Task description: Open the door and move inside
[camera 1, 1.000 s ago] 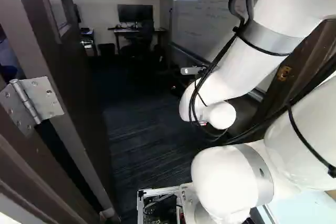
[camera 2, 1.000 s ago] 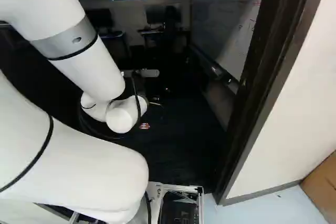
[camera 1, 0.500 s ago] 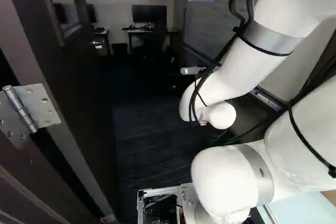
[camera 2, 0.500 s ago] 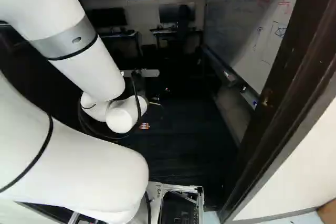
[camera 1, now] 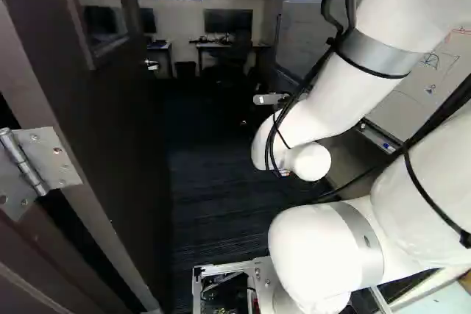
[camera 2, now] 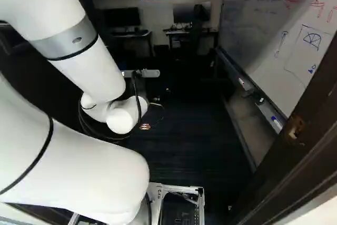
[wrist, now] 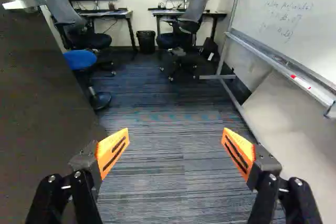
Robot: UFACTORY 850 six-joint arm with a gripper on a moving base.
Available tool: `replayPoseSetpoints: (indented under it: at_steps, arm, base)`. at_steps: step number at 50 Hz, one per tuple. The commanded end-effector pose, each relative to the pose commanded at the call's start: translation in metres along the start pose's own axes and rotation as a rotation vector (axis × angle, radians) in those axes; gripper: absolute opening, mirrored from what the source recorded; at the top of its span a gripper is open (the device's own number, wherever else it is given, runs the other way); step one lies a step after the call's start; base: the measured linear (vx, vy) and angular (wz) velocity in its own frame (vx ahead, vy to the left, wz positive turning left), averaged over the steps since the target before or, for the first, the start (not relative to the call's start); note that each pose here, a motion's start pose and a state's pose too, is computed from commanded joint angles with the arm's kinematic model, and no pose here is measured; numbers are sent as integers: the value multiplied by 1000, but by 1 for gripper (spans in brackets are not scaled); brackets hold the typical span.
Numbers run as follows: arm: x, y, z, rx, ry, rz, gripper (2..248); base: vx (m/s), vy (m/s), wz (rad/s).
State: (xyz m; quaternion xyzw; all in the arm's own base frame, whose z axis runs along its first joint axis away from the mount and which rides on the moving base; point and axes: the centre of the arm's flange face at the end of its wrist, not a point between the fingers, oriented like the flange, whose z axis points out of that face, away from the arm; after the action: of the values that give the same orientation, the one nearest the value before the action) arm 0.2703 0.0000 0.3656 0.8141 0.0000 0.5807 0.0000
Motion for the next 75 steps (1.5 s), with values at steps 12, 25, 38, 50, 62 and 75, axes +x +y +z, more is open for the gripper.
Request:
replayPoseSetpoints:
  at_steps: [12, 25, 38, 50, 62, 75]
  arm:
    - [0, 0, 0, 0, 0, 0, 247]
    - [0, 0, 0, 0, 0, 0, 247]
    - [0, 0, 0, 0, 0, 0, 247]
    - [0, 0, 0, 0, 0, 0, 247]
    - [0, 0, 0, 0, 0, 0, 247]
    - [0, 0, 0, 0, 0, 0, 247]
  base:
    - [92, 11, 150]
    - [157, -15, 45]
    - [175, -21, 6]
    - [189, -26, 5]
    - [194, -32, 6]
    - [206, -26, 4]
